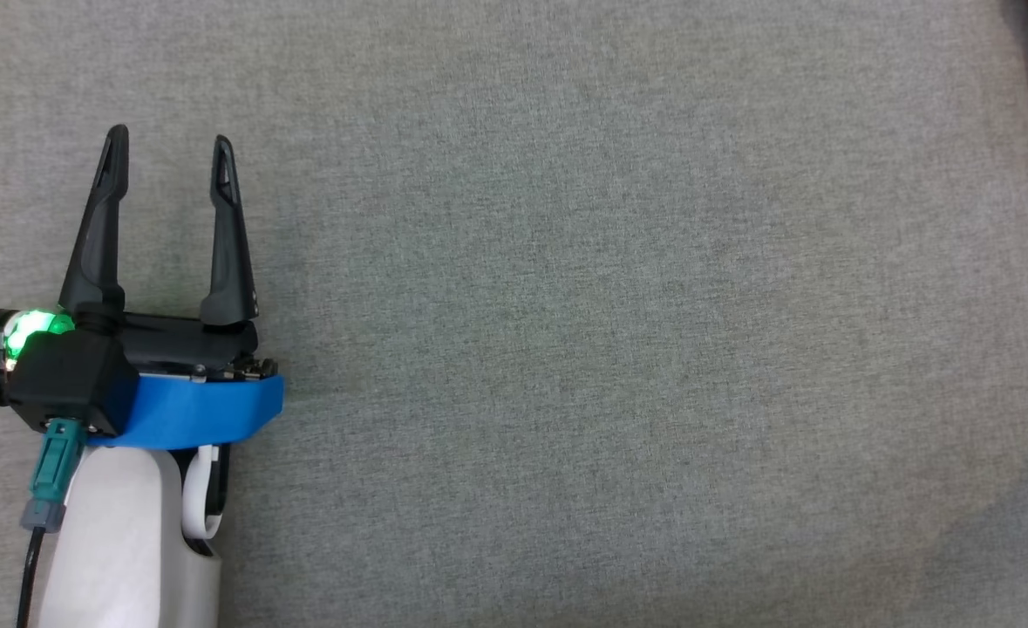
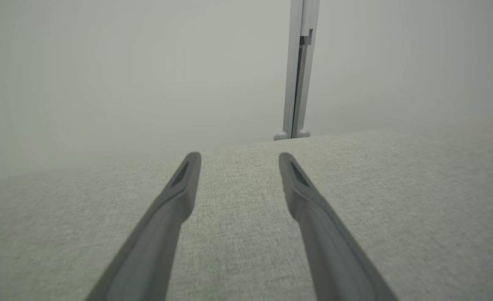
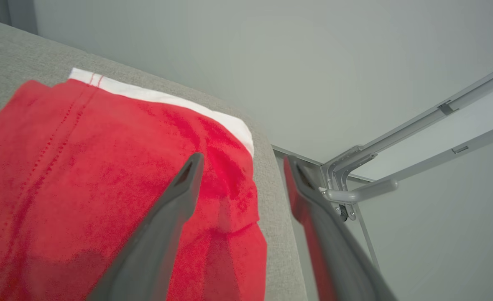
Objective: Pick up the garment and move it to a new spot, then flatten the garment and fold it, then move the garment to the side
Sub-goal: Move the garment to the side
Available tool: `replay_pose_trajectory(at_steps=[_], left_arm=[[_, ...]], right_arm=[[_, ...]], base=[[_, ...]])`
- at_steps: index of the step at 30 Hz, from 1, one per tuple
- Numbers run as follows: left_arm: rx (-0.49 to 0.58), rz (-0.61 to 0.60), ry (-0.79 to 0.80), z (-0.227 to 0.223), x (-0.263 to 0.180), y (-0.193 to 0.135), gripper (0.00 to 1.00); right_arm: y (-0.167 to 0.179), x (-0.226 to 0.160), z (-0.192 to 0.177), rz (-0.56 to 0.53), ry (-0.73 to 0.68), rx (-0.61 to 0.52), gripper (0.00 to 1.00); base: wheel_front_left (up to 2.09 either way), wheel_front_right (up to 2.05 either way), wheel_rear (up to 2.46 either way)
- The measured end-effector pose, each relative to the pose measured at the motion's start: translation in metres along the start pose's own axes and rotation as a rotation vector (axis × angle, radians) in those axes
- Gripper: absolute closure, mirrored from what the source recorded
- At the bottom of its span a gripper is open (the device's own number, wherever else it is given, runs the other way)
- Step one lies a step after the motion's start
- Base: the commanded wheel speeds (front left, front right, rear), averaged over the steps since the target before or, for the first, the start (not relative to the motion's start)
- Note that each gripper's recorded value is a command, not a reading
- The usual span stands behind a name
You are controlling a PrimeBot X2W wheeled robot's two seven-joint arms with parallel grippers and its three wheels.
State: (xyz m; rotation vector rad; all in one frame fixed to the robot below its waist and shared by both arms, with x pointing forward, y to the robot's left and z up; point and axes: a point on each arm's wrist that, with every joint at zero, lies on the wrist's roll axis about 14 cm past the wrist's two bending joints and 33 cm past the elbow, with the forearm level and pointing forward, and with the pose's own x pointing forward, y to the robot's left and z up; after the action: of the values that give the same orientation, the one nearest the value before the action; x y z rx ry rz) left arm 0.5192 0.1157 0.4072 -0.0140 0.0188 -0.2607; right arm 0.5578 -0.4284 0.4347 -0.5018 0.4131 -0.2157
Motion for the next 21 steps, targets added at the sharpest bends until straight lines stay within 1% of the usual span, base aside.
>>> replay_pose_trajectory(at_steps=[2, 5, 10, 13, 15, 19, 21], left_arm=[[0.001, 0.004, -0.008, 0.006, -0.001, 0.0, 0.0], [0.0, 0.018, -0.022, 0.017, -0.007, 0.003, 0.0], [0.002, 0.059, -0.035, 0.035, -0.026, 0.012, 0.0], [0.001, 0.082, -0.049, 0.048, -0.037, 0.015, 0.0], [0.003, 0.1, -0.054, 0.054, -0.046, 0.018, 0.0], [0.001, 0.134, -0.058, 0.063, -0.064, 0.025, 0.0], [0.003, 0.147, -0.065, 0.069, -0.072, 0.027, 0.0]], right_arm=[[-0.003, -0.003, 0.01, -0.002, -0.039, -0.023, 0.0], [0.002, -0.007, 0.03, 0.001, -0.108, 0.014, 0.0], [0.022, -0.023, 0.079, 0.035, -0.264, 0.084, 0.0], [0.042, -0.037, 0.109, 0.074, -0.357, 0.138, 0.0], [0.059, -0.048, 0.125, 0.107, -0.405, 0.211, 0.0], [0.088, -0.074, 0.154, 0.171, -0.497, 0.279, 0.0], [0.103, -0.087, 0.161, 0.203, -0.521, 0.331, 0.0]], base=[[0.0, 0.0, 0.0], [0.0, 0.0, 0.0], [0.0, 0.0, 0.0], [0.0, 0.0, 0.0], [0.0, 0.0, 0.0], [0.0, 0.0, 0.0], [0.0, 0.0, 0.0]])
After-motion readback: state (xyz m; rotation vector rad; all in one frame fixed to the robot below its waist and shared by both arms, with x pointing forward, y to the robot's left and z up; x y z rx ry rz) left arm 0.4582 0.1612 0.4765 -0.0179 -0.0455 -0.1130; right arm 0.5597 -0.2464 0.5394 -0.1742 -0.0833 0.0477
